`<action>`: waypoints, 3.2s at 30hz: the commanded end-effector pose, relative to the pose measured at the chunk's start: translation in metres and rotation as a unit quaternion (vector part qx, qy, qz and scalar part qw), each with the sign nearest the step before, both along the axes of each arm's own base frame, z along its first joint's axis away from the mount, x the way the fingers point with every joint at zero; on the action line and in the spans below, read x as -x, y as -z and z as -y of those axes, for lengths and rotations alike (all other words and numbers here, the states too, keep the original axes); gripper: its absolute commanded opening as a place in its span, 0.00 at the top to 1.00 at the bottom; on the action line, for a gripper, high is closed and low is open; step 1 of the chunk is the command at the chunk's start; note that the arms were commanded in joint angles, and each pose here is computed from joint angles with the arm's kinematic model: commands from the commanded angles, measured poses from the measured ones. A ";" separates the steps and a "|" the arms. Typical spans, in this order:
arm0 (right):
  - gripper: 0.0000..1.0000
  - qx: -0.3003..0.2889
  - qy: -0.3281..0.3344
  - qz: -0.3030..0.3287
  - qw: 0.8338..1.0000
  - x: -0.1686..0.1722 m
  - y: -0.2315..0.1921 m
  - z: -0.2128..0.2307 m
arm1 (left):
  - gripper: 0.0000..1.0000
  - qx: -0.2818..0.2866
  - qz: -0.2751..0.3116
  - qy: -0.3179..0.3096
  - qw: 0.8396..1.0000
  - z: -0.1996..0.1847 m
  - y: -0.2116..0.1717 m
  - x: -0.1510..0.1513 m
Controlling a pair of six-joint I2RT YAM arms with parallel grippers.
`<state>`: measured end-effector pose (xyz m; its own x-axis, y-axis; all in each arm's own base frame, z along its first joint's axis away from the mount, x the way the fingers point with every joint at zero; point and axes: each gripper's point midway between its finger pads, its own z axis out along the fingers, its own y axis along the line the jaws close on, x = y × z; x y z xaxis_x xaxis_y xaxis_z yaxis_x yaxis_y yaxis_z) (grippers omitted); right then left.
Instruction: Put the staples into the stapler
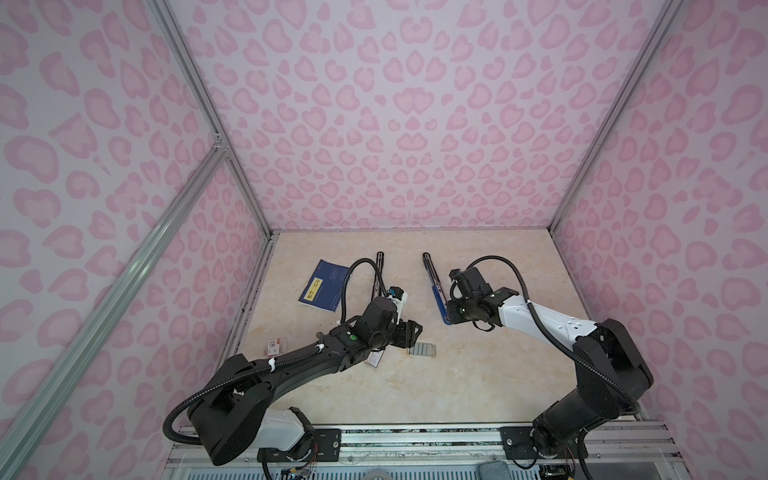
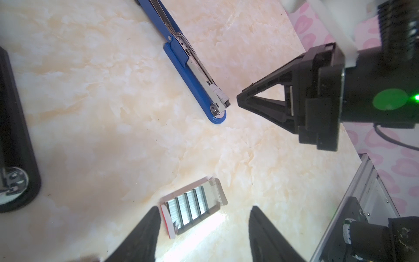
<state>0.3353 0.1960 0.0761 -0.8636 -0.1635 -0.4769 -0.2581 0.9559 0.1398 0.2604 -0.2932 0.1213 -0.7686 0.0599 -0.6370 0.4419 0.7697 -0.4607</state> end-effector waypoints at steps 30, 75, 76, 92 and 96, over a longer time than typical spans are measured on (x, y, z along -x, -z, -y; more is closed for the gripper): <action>0.85 -0.003 0.005 -0.014 1.000 -0.020 0.009 -0.002 | 0.35 0.006 0.004 -0.004 1.000 0.000 -0.003 -0.001; 0.78 -0.010 0.016 -0.017 1.000 -0.053 0.021 -0.011 | 0.36 0.000 -0.007 -0.005 1.000 0.000 0.008 0.000; 0.77 -0.009 0.015 -0.016 1.000 -0.055 0.020 -0.011 | 0.36 -0.001 -0.008 -0.005 1.000 0.000 0.008 0.000; 0.78 -0.008 0.004 -0.037 0.999 -0.059 0.034 -0.020 | 0.36 -0.004 -0.007 -0.008 1.000 -0.004 0.010 0.002; 0.78 -0.007 0.004 -0.046 0.999 -0.048 0.039 -0.018 | 0.36 -0.001 -0.007 -0.007 1.000 -0.003 0.009 0.001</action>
<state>0.3946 0.2178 0.0458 -0.8897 -0.1396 -0.4347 -0.2385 0.9540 0.1818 0.2568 -0.2885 0.1075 -0.7884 0.0631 -0.6119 0.4183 0.7843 -0.4581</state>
